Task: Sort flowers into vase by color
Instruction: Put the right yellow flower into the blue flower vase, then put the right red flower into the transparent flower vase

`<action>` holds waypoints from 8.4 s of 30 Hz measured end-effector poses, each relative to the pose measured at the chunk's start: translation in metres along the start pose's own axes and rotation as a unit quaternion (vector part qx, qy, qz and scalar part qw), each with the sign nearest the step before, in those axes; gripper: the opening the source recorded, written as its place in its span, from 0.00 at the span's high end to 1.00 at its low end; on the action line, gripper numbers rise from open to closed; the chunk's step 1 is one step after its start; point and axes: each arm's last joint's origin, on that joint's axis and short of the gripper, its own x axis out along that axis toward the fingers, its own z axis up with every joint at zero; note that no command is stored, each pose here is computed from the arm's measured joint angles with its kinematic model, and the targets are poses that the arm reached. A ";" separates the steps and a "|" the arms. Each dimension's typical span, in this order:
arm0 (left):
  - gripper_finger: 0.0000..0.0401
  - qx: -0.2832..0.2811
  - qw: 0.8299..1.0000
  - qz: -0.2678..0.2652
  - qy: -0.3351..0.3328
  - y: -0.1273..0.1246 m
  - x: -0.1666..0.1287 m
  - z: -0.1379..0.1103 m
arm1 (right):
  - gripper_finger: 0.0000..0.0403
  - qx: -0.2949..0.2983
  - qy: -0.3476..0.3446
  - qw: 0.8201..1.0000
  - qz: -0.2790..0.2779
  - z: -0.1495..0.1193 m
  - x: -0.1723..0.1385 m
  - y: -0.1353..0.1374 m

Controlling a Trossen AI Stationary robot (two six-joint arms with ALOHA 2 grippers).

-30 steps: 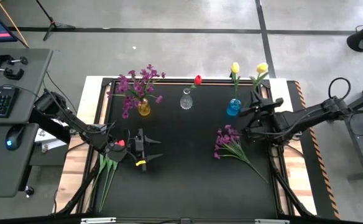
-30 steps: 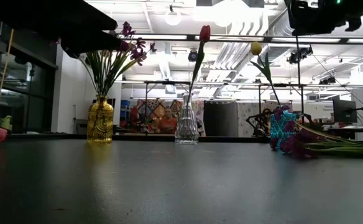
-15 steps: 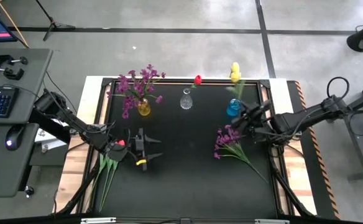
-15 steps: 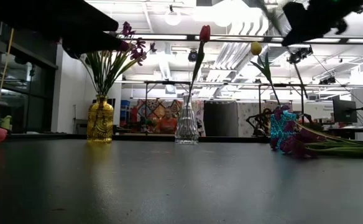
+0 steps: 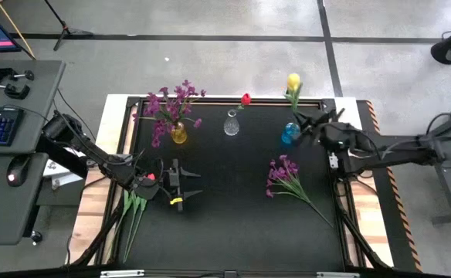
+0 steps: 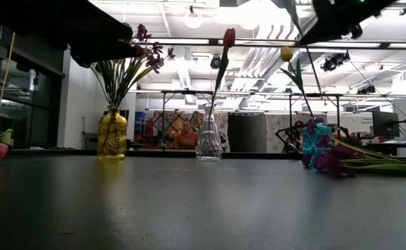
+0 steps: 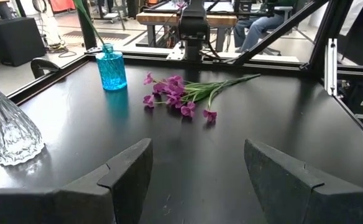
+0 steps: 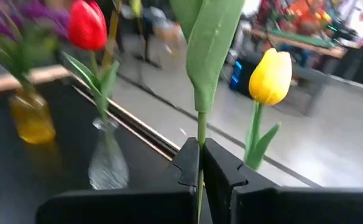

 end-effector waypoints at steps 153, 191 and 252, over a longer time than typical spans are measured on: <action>0.46 -0.240 0.741 0.250 0.575 -0.049 -0.073 -0.047 | 0.29 0.094 0.035 0.935 0.341 -0.069 0.032 0.119; 0.97 -0.215 0.765 0.285 0.535 -0.051 -0.073 -0.066 | 0.29 0.095 0.061 0.936 0.334 -0.074 0.032 0.118; 1.00 0.018 0.952 0.144 -0.270 0.230 0.109 0.137 | 0.29 0.096 0.035 0.941 0.323 -0.070 0.033 0.118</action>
